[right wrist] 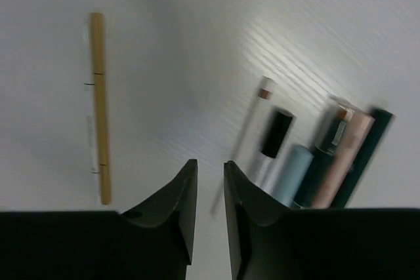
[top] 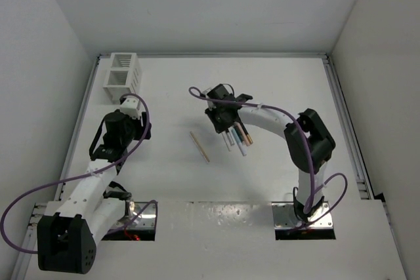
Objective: Organize the makeup
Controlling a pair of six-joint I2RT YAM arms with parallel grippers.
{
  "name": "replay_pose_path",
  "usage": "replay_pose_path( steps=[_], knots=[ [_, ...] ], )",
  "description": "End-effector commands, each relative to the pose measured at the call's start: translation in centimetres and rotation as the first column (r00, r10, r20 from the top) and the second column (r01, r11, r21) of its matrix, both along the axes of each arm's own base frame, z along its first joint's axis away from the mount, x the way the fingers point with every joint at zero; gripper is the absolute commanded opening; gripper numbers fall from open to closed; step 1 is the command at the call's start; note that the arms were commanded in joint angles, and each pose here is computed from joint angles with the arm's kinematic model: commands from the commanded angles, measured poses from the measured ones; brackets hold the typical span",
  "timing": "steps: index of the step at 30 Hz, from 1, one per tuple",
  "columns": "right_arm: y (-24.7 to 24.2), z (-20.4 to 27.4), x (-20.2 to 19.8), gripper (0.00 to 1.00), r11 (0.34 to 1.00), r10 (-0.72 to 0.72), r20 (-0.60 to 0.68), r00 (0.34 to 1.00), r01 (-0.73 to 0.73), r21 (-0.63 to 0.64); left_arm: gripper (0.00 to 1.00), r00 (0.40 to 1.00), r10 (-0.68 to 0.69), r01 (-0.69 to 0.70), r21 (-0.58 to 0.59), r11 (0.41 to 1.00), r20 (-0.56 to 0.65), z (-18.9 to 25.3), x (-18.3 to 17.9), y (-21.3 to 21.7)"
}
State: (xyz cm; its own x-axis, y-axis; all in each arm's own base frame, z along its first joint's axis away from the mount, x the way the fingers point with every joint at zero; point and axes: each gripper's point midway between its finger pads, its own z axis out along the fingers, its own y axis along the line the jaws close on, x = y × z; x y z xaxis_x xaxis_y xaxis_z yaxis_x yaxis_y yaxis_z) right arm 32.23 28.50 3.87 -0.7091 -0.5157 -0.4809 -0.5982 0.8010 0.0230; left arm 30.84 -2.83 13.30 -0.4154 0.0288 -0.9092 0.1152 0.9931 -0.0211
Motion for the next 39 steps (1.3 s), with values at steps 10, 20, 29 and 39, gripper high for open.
replay_pose_path(
  steps=[10, 20, 29, 39],
  knots=[
    [-13.0, 1.1, 2.5, 0.16, 0.948, -0.318, -0.086, 0.944, 0.314, -0.06, 0.7, 1.0, 0.003, -0.002, -0.029, 1.0, 0.026, 0.3, 0.4, -0.1],
    [-12.5, -0.8, 2.7, 0.2, 0.961, -0.276, -0.188, 0.943, 0.278, -0.017, 0.7, 1.0, -0.006, 0.006, -0.033, 0.999, 0.017, 0.1, 0.3, -0.3],
    [-12.5, -2.8, 1.7, 0.21, 0.96, -0.277, -0.248, 0.928, 0.275, -0.042, 0.7, 1.0, -0.009, 0.01, -0.024, 1.0, 0.009, -0.2, 0.3, -0.2],
    [-13.3, -5.0, 0.9, 0.21, 0.956, -0.293, -0.277, 0.915, 0.272, -0.111, 0.71, 1.0, -0.009, 0.009, -0.024, 1.0, 0.0, -0.5, 0.3, -0.3]
  ],
)
